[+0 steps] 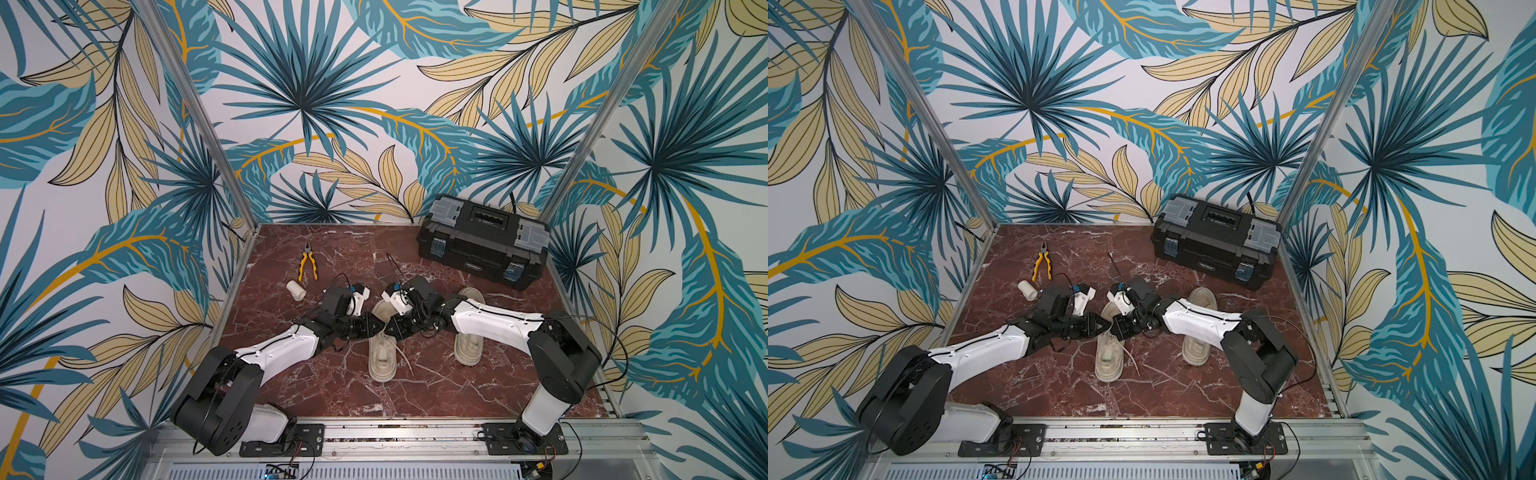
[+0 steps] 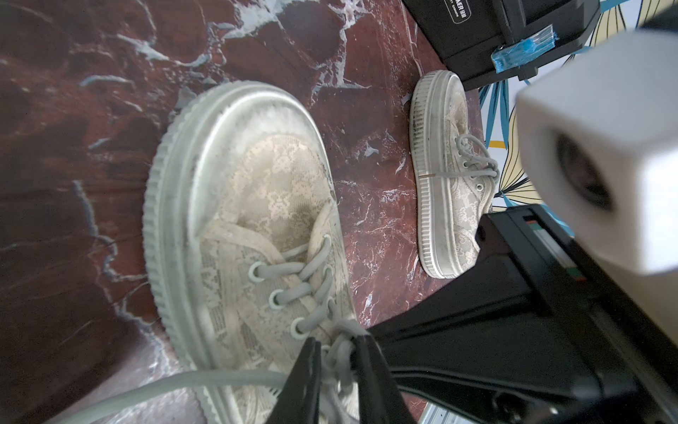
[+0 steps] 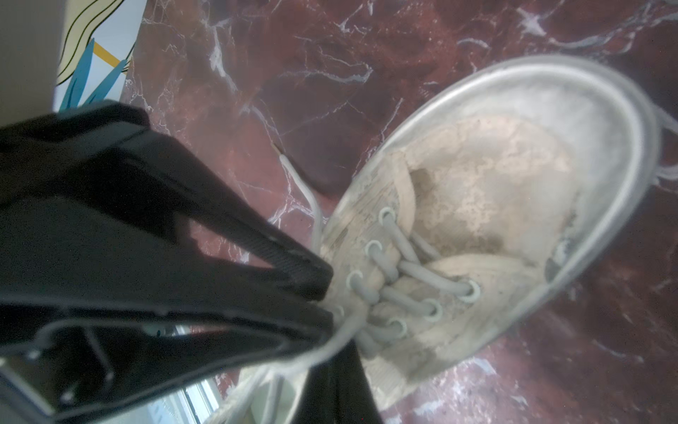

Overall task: Tie the shoes
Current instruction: Cross the shoelace with the shoelace, then tie the shoelace on the shoe.

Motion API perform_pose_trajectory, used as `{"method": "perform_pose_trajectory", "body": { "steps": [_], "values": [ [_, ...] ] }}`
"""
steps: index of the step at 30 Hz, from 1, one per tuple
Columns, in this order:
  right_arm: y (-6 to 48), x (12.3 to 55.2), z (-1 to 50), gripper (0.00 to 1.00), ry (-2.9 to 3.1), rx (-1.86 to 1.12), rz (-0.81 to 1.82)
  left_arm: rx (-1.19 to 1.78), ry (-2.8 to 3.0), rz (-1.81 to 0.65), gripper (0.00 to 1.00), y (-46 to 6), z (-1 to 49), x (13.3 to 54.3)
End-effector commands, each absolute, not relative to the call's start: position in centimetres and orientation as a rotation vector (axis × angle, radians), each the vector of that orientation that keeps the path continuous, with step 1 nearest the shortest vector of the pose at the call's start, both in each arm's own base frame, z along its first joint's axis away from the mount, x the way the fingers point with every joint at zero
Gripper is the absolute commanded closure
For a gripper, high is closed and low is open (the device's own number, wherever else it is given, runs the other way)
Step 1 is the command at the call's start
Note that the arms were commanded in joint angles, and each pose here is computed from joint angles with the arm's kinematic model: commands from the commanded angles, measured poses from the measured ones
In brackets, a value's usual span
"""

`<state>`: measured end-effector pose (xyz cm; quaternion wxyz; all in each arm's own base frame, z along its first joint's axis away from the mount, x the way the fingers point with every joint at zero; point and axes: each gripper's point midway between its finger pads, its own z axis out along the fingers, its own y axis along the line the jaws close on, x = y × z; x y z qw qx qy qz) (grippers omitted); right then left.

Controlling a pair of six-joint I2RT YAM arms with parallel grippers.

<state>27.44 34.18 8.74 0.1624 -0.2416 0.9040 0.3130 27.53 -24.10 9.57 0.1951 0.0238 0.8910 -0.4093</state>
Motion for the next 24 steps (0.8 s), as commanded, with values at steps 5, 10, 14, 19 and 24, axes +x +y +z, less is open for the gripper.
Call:
{"method": "perform_pose_trajectory", "body": {
  "steps": [5, 10, 14, 19, 24],
  "values": [
    [34.0, 27.5, 9.5, 1.00, 2.558, -0.680, 0.886, 0.099, 2.501, -1.147, 0.88, -24.6, 9.4, 27.4],
    [33.2, 27.6, 10.5, 0.95, 2.536, -0.669, 0.858, 0.095, 2.492, -1.144, 0.98, -24.5, 9.8, 27.5],
    [31.4, 27.3, 11.7, 0.83, 2.528, -0.648, 0.792, 0.085, 2.479, -1.142, 1.00, -24.5, 10.2, 27.7],
    [30.5, 25.4, 13.7, 0.65, 2.524, -0.619, 0.842, 0.100, 2.472, -1.147, 1.00, -24.7, 10.5, 27.6],
    [31.4, 23.1, 13.6, 0.56, 2.548, -0.621, 0.899, 0.103, 2.468, -1.145, 1.00, -24.8, 10.6, 27.7]
  ]
}}
